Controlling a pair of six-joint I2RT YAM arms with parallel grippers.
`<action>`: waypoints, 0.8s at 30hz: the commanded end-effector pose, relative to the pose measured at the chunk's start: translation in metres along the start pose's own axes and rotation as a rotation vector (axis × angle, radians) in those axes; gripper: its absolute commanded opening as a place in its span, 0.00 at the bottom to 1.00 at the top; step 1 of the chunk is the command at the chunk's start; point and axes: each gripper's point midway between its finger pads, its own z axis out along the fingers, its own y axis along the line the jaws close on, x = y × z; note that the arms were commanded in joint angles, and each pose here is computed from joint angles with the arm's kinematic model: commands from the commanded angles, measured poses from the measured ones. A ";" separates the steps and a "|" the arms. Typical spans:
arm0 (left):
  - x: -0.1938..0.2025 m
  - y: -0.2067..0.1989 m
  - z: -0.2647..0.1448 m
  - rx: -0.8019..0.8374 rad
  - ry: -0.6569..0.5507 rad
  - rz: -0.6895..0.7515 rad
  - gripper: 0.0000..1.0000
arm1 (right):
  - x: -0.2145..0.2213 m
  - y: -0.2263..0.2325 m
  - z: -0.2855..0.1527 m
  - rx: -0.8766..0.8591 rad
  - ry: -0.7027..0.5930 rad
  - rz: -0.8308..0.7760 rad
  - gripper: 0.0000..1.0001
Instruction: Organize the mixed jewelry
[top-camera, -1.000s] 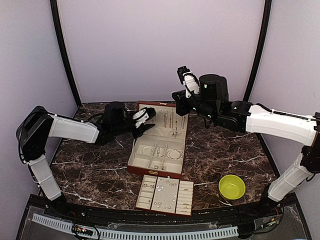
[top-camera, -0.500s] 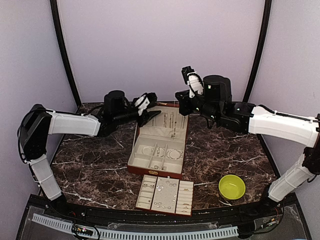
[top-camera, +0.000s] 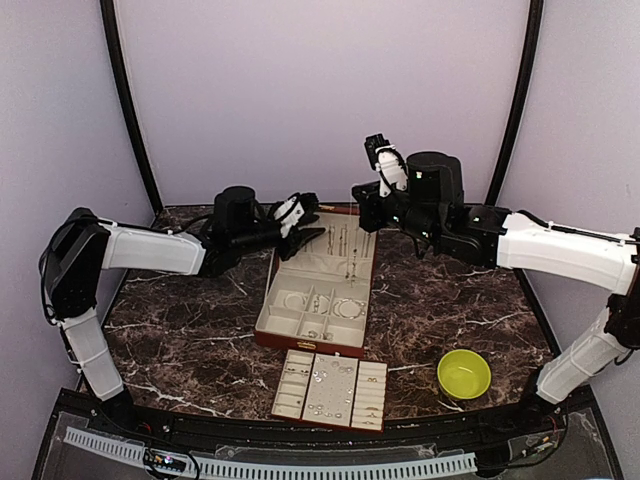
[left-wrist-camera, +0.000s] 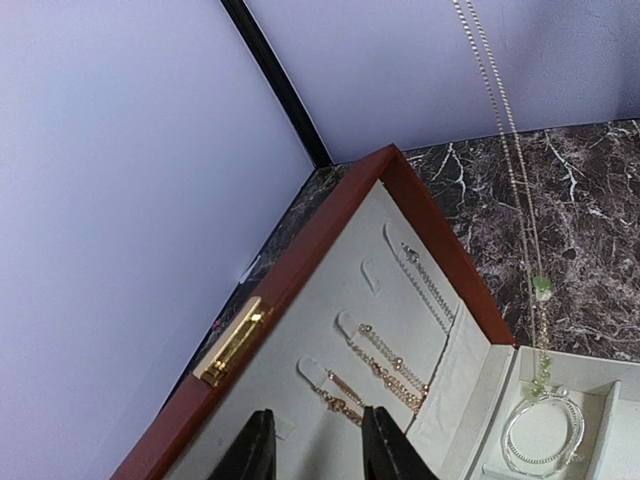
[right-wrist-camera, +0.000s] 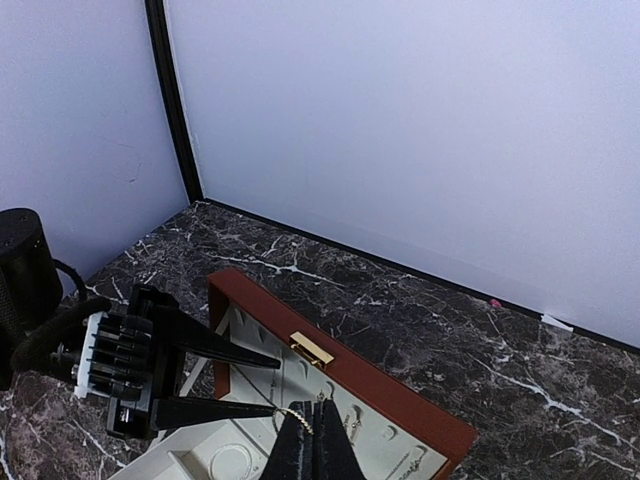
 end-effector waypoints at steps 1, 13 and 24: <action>-0.002 0.007 0.003 -0.035 0.009 0.017 0.32 | -0.022 -0.003 -0.011 -0.008 -0.070 0.040 0.00; 0.012 0.014 0.019 -0.060 0.045 0.063 0.33 | -0.021 -0.005 -0.011 -0.002 -0.068 0.040 0.00; 0.002 0.020 0.020 -0.085 0.023 0.075 0.32 | -0.020 -0.004 -0.011 -0.007 -0.068 0.041 0.00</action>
